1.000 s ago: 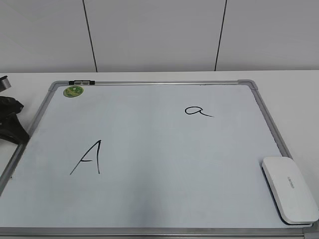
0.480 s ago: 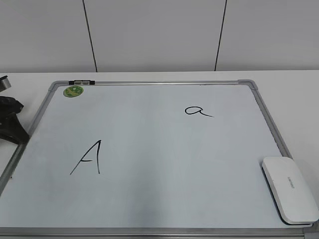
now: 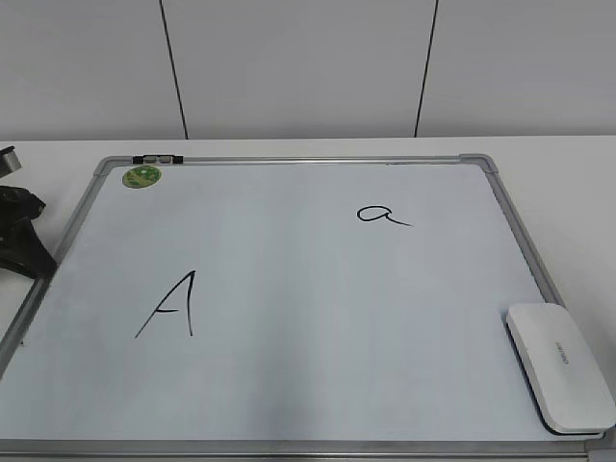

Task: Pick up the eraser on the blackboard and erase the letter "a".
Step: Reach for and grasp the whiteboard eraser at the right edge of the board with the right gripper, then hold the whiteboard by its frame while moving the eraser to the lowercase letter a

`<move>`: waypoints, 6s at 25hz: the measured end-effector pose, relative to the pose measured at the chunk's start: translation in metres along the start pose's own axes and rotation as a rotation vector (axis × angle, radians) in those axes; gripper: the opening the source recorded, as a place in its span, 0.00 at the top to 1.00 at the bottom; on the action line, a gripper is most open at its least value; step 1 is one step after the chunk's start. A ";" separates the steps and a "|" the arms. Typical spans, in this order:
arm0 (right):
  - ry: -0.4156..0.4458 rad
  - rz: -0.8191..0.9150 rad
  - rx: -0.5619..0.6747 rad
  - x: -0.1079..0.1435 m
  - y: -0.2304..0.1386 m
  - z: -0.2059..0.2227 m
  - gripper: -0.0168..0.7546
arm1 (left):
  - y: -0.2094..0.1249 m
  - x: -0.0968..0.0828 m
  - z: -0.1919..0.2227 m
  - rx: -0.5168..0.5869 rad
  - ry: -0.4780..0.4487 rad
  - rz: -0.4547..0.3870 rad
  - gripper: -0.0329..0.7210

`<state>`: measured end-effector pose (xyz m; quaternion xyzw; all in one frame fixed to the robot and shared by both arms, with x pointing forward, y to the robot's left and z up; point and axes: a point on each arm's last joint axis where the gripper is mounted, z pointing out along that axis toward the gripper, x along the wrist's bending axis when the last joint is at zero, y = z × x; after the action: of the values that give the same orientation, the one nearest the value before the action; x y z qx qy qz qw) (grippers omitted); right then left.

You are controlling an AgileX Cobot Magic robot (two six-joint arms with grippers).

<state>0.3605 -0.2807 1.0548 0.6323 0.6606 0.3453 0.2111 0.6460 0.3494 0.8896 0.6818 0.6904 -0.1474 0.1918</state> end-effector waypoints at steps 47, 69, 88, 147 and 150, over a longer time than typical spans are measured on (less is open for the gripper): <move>-0.071 0.024 0.695 -0.019 0.003 0.193 0.26 | 0.000 0.000 0.000 0.001 -0.005 -0.002 0.91; -0.005 -0.012 0.698 0.003 0.081 0.177 0.27 | 0.000 -0.001 0.000 0.002 -0.007 -0.003 0.91; 0.004 -0.236 0.691 0.047 0.167 0.301 0.27 | 0.000 -0.001 0.000 0.002 -0.007 -0.003 0.91; 0.081 -0.390 0.716 0.119 0.140 0.359 0.27 | 0.000 -0.001 0.000 0.001 -0.009 -0.003 0.91; 0.064 -0.354 0.714 0.102 0.145 0.360 0.27 | 0.000 -0.001 0.000 0.000 -0.011 -0.004 0.91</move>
<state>0.7073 -0.1182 0.9334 0.5314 0.8439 0.0719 0.0136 0.6462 0.3486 0.8904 0.6795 0.6908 -0.1516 0.1951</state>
